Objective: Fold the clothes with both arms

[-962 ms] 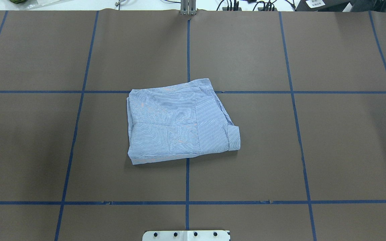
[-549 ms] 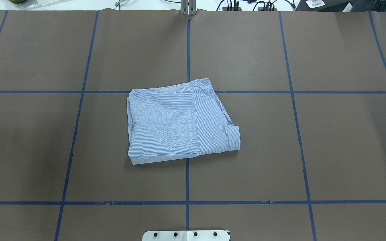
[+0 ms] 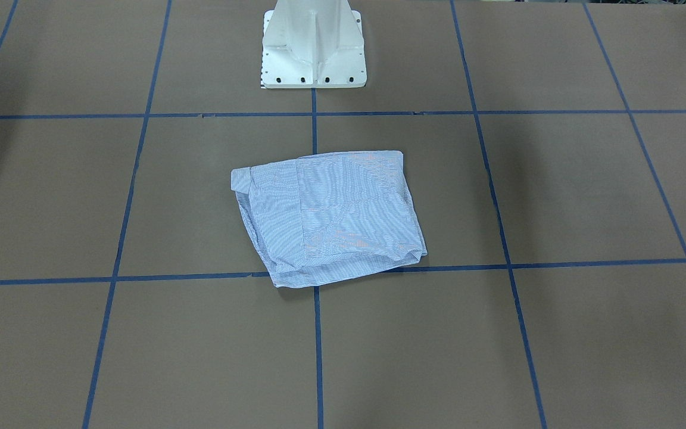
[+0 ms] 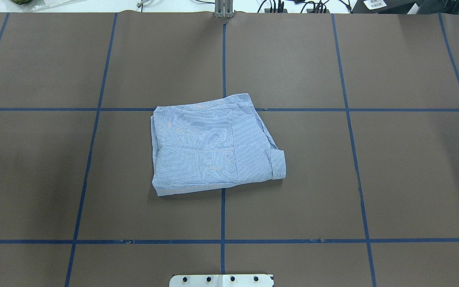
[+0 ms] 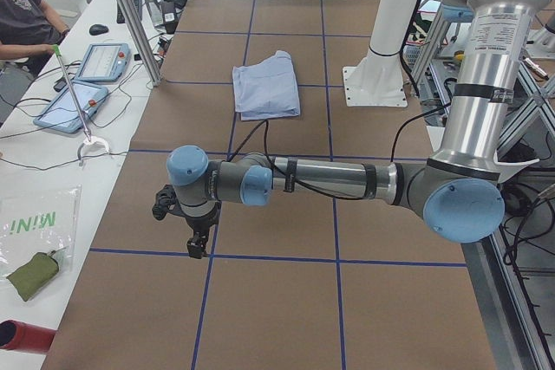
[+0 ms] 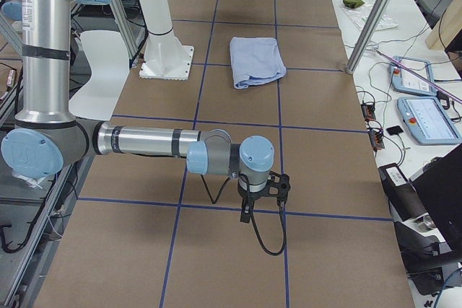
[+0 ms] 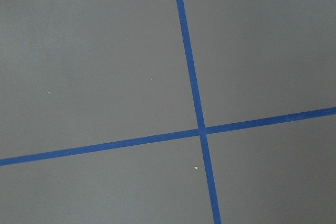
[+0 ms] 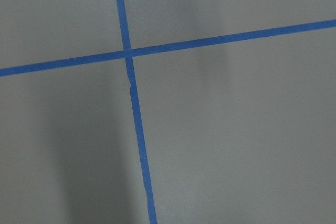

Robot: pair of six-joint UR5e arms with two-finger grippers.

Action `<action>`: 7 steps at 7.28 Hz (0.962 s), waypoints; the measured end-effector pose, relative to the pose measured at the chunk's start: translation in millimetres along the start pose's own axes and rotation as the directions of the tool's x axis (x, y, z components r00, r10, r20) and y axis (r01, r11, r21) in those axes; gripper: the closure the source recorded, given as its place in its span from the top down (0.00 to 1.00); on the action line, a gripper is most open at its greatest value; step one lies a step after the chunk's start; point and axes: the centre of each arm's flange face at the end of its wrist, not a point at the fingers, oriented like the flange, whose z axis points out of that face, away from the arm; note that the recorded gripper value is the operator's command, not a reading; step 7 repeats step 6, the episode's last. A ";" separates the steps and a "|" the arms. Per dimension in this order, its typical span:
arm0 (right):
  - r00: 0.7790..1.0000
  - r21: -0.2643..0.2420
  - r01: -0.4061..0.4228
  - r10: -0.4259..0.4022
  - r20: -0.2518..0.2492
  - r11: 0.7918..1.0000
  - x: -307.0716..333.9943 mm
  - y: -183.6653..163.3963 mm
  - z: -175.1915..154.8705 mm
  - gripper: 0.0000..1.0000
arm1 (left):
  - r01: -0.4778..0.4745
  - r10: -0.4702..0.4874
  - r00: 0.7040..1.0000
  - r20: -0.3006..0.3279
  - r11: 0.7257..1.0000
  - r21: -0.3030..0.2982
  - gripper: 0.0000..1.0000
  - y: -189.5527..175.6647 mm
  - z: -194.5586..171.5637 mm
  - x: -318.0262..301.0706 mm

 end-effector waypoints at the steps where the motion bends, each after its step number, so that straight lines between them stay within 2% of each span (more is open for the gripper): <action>1: 1.000 0.000 0.000 0.000 0.000 1.000 0.0 0.0 0.0 1.00 | 0.002 -0.002 1.000 0.000 1.000 -0.003 1.00 2.3 1.6 -1.1; 7: 1.000 0.001 0.001 -0.001 0.000 1.000 -1.2 0.0 -1.3 1.00 | 0.023 -0.023 1.000 -0.004 0.999 -0.031 1.00 31.0 18.4 -13.8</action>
